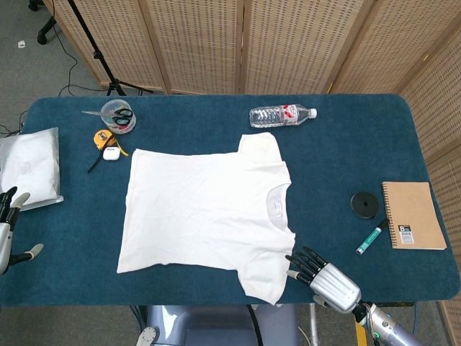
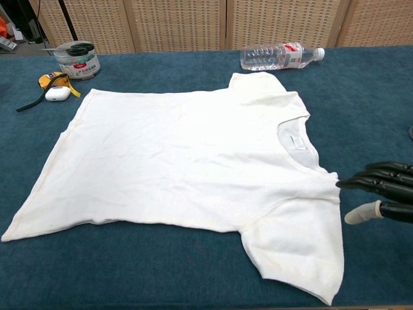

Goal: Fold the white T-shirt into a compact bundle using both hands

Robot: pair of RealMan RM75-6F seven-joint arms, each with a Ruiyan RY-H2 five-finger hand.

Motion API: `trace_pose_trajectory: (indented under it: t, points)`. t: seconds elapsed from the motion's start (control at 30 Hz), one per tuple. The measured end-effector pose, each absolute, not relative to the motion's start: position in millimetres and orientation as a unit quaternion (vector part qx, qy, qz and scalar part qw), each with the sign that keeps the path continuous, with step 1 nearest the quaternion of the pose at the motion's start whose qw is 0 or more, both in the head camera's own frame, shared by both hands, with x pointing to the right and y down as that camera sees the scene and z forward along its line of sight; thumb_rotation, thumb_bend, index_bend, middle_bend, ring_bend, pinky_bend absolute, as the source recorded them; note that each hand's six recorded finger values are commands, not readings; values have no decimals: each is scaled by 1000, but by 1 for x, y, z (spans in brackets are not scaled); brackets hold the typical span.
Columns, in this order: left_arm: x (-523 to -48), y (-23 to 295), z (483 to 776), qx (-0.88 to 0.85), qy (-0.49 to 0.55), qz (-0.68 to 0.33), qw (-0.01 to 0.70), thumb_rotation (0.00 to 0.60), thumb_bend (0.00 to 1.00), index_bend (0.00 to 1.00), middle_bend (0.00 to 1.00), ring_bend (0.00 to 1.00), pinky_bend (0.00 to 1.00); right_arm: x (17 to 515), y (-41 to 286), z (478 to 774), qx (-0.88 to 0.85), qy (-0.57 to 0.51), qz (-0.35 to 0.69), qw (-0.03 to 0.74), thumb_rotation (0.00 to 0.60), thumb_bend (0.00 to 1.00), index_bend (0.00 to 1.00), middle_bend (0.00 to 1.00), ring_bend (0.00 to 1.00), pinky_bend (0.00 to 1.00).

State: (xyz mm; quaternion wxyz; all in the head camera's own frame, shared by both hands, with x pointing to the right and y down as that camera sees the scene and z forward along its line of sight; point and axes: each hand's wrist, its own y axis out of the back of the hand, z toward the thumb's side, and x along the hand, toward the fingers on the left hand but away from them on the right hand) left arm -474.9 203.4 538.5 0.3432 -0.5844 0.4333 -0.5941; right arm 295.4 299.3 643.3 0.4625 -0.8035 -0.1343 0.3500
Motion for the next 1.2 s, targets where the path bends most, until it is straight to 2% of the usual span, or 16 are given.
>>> trace_pose_trajectory:
  t: [1.0,1.2]
  points:
    - [-478,203,540,-581,437,-599,335,600,0,0,0,0,0,247,295,676,-824,-148,311,450,600,3,299,95,0,0]
    - [-478,203,541,-580,436,-601,335,600,0,0,0,0,0,238,291,680,-823,-165,304,450,600,115,314,115,0,0]
